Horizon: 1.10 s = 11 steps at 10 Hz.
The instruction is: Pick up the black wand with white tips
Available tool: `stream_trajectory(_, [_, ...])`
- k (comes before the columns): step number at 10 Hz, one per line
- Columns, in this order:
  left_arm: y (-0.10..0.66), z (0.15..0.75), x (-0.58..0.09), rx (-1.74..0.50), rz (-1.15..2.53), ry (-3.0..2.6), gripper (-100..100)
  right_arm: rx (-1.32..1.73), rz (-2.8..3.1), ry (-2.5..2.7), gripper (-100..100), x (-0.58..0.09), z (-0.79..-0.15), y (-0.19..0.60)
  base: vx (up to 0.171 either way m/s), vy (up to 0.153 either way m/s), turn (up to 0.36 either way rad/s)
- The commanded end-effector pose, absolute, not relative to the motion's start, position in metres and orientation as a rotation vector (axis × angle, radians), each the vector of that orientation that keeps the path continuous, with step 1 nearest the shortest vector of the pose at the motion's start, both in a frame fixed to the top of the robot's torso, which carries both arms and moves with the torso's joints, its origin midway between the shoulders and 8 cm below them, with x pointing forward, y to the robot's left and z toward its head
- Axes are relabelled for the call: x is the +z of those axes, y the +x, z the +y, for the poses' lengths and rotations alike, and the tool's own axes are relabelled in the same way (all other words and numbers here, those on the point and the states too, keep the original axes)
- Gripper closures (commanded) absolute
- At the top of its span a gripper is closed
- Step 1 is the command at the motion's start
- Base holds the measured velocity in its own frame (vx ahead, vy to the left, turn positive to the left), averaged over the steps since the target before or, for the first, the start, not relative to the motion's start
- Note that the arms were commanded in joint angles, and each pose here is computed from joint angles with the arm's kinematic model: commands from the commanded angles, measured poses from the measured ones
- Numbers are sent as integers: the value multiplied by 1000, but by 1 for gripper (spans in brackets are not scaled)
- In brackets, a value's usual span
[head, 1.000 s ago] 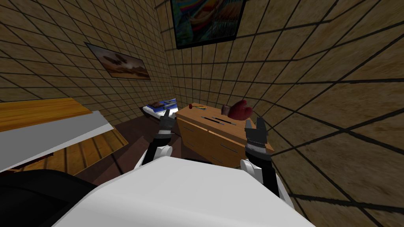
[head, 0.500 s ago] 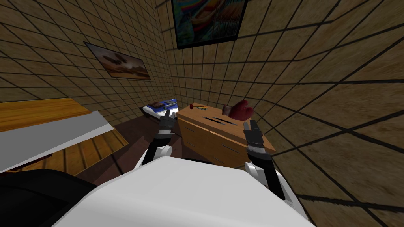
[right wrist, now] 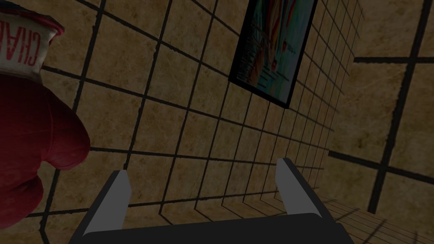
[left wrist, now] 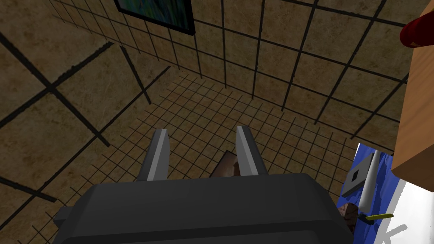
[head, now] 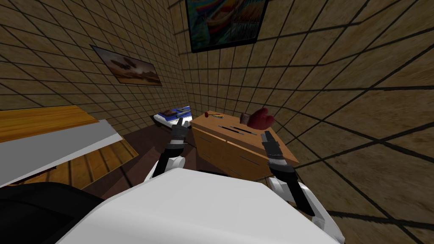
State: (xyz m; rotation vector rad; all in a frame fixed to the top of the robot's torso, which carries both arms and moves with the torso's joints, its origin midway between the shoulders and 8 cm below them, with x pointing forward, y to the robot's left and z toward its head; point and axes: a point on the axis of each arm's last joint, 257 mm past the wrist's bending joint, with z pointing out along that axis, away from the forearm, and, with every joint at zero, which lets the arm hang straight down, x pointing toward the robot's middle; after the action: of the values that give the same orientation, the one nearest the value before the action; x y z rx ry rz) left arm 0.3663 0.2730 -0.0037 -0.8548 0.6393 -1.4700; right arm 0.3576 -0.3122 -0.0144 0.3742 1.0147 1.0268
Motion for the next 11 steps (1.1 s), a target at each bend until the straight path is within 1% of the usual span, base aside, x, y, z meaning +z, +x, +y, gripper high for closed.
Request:
stream_trajectory(1, [366, 273, -4, -1470, 639, -855, 0, 990, 1078, 360, -100, -29, -322, 361, 6, 49, 6])
stream_trajectory(2, [366, 273, -4, -1470, 639, -855, 0, 988, 1098, 336, -100, -29, -320, 362, 5, 45, -2])
stream_trajectory(3, [366, 273, -4, -1470, 639, -855, 0, 954, 1145, 334, -100, -43, -330, 364, 10, 57, 11])
stream_trajectory(5, [366, 273, -4, -1470, 639, -855, 0, 951, 1170, 301, -100, -42, -327, 365, 1, 33, 0])
stream_trajectory(8, [366, 273, -4, -1470, 639, -855, 0, 872, 1291, 262, -100, -69, -348, 369, 5, 49, 16])
stream_trajectory(10, [366, 273, -4, -1470, 639, -855, 0, 867, 1316, 226, -100, -67, -346, 371, 6, 40, 0])
stream_trajectory(11, [366, 273, -4, -1470, 639, -855, 0, 825, 1370, 213, -100, -81, -359, 371, 12, 45, 27])
